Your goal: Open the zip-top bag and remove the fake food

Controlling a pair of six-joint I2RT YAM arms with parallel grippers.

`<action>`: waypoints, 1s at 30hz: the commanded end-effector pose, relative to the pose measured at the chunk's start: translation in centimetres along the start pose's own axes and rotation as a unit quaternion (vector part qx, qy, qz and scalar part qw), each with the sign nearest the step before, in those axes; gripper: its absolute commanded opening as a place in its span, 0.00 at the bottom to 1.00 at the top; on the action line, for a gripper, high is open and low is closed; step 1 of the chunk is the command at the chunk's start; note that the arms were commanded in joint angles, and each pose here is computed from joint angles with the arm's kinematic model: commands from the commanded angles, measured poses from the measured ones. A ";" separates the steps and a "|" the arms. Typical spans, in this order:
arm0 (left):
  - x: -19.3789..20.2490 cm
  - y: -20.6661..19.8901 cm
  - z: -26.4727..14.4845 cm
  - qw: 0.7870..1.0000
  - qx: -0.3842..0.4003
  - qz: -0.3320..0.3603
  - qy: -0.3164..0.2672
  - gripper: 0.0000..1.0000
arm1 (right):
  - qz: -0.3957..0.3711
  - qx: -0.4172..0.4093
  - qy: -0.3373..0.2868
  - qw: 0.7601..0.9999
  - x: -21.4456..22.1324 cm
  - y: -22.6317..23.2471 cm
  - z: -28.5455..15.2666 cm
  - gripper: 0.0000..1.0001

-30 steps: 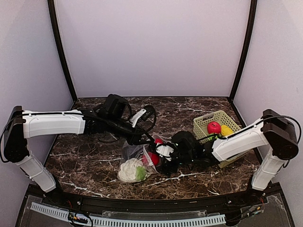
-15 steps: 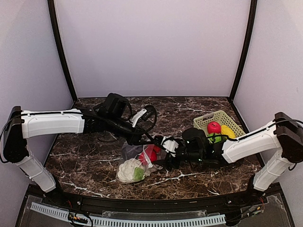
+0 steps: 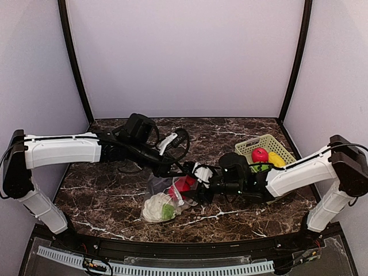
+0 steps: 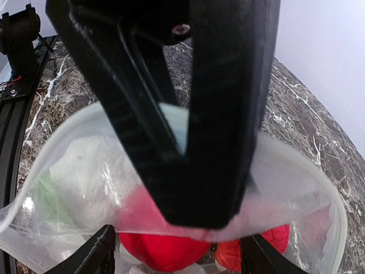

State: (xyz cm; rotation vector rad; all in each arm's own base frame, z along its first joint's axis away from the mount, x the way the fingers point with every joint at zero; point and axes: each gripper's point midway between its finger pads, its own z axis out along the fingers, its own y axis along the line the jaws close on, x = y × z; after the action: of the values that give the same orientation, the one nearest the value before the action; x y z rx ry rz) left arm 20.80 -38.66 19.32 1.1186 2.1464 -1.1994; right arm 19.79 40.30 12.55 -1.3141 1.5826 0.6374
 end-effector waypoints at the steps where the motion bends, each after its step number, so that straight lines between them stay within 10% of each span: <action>1: 0.5 -0.1 -0.8 1.000 -0.001 -0.006 0.001 0.01 | -0.014 -0.022 -0.037 0.999 -2.3 0.7 1.0 0.72; 17: 1.0 0.5 -1.3 1.000 -0.003 -0.015 -0.001 0.01 | -0.011 -0.046 -0.002 0.999 2.6 2.0 5.0 0.65; 30: 1.3 0.7 -1.4 1.000 -0.001 -0.020 0.003 0.01 | -0.006 -0.042 0.056 0.998 6.5 2.2 6.0 0.85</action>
State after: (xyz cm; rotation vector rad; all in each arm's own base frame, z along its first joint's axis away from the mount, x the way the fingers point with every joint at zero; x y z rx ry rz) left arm 21.66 -36.91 17.60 1.0574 2.2185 -1.1642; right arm 20.13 43.67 7.16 -1.3977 1.5498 0.6788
